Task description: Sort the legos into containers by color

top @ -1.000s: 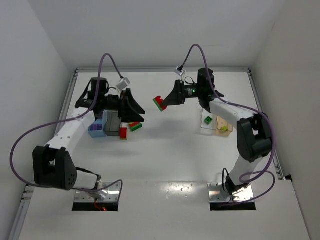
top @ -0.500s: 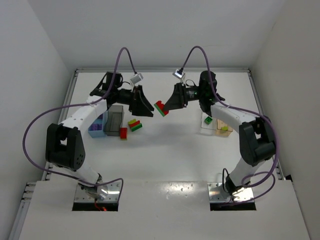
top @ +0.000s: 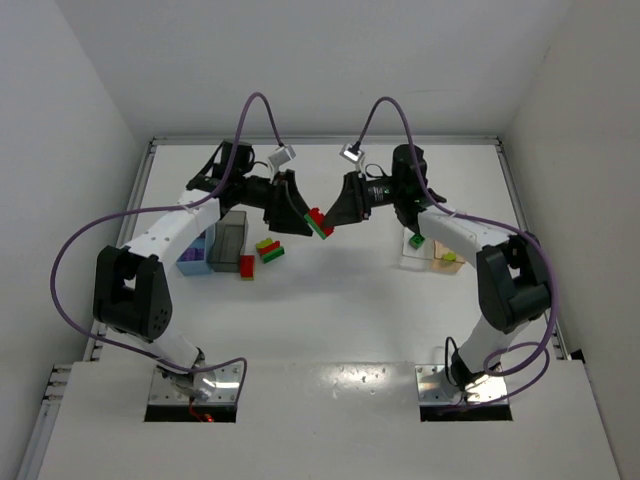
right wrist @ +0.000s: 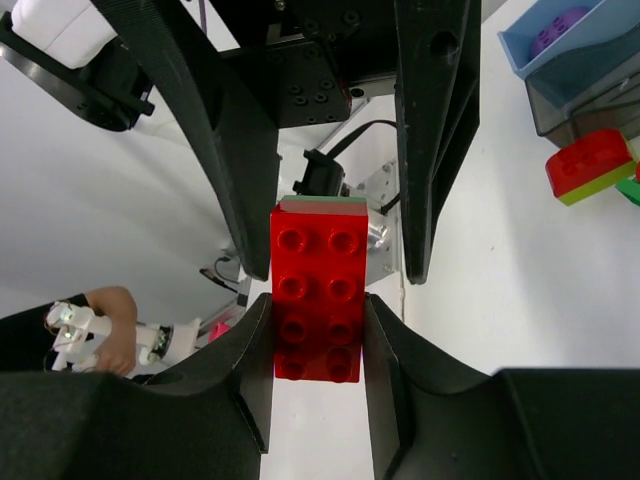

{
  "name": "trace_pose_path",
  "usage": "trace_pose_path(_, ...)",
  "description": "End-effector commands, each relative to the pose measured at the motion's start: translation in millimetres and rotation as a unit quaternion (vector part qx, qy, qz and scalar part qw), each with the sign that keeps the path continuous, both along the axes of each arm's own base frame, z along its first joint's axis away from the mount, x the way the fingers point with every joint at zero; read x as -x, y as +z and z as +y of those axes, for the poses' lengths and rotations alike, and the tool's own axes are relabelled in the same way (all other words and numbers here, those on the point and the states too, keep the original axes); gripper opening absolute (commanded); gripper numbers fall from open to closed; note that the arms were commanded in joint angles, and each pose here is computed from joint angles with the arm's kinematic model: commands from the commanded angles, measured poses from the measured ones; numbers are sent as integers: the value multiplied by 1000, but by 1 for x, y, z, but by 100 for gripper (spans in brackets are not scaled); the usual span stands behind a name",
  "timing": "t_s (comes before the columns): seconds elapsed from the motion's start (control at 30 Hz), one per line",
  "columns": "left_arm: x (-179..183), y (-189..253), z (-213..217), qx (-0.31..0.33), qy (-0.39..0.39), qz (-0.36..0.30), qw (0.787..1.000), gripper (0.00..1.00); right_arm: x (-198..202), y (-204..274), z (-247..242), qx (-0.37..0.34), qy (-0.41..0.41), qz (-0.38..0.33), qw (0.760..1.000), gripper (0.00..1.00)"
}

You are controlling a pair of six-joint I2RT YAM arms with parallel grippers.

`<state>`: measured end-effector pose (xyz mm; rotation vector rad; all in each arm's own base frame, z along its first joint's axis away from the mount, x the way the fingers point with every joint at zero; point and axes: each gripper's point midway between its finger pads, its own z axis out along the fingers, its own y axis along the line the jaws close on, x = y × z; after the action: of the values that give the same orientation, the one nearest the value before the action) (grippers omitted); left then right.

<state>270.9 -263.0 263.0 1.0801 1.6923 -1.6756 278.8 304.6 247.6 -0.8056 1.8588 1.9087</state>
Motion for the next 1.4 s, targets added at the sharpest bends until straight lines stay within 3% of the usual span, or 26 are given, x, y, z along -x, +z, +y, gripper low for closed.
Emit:
trace_pose_path(0.0,6,20,-7,27,-32,-35,999,72,1,18,5,-15,6,-54,998,3)
trace_pose_path(0.2,9,20,-10,27,-37,-35,998,66,0,16,9,-15,6,-60,998,3)
trace_pose_path(0.3,12,20,-12,27,-42,-34,998,52,0,13,9,-13,2,-56,998,3)
trace_pose_path(0.33,13,18,-12,26,-42,-30,998,42,0,13,9,-13,2,-56,998,3)
trace_pose_path(0.57,17,10,-10,21,-38,-27,999,15,-14,24,1,-17,-29,-74,997,2)
trace_pose_path(0.63,20,5,-9,15,-33,-22,999,11,-25,28,-8,-17,-56,-80,995,2)
trace_pose_path(1.1,30,-5,16,9,5,-28,1000,7,-87,66,-69,-31,-164,-111,980,1)
trace_pose_path(1.27,20,-5,45,-25,115,-54,992,7,-84,43,-91,3,-186,-118,975,1)
trace_pose_path(1.37,9,4,67,-13,204,-76,976,7,-83,22,-95,40,-197,-121,972,1)
